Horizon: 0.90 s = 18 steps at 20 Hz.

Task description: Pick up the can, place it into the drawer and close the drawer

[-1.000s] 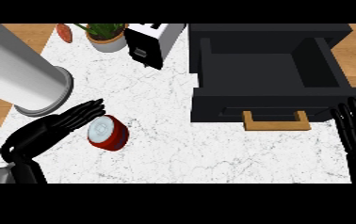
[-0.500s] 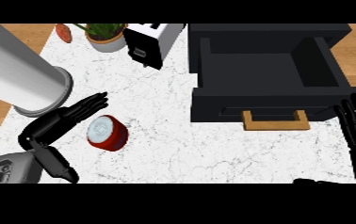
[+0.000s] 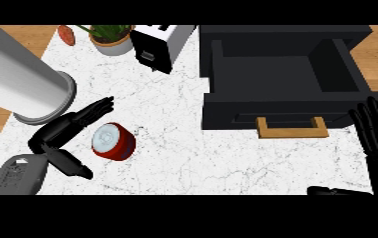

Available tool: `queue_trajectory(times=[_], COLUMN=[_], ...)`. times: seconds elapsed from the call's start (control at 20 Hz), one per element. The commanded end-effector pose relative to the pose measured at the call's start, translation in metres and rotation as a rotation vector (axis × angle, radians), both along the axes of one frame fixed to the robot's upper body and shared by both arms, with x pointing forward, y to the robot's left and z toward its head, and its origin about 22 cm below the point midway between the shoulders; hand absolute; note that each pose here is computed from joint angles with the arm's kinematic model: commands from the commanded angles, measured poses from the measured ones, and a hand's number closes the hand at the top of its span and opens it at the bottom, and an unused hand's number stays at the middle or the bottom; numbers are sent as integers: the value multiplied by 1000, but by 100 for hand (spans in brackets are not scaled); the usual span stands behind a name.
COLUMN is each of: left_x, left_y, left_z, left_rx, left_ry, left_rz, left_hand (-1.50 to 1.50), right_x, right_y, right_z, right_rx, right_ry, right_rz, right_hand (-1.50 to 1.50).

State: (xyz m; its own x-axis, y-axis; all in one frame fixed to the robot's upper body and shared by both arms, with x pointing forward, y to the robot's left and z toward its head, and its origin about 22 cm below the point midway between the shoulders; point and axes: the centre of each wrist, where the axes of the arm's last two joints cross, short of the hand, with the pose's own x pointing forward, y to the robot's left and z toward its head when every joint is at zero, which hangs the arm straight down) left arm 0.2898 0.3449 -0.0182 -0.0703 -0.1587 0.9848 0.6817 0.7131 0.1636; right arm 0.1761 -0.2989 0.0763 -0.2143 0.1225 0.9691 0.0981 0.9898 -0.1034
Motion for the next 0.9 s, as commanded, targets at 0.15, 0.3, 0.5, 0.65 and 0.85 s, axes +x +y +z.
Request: queue_trajectory(times=[0.15, 0.3, 0.5, 0.65, 0.85], left_x=[3, -1, 11, 0, 10], left_y=[18, 5, 8, 21, 17], left_z=[-13, -32, -34, -47, -50], left_rx=[-77, -58, -49, -70, -68], left_ry=[-8, 9, 6, 38, 58], left_rz=[-90, -100, -65, -39, -50], left_hand=[-150, -150, -150, -150, -150], right_x=[-12, 3, -13, -11, 5], right_y=[13, -2, 6, 6, 1], right_z=[6, -11, 2, 3, 7], right_rx=[-1, 1, -7, -1, -4], right_ry=[-12, -16, -2, -10, -42], right_rz=[-12, -11, 2, -12, -4], right_hand=[-150, -150, -150, -150, -150])
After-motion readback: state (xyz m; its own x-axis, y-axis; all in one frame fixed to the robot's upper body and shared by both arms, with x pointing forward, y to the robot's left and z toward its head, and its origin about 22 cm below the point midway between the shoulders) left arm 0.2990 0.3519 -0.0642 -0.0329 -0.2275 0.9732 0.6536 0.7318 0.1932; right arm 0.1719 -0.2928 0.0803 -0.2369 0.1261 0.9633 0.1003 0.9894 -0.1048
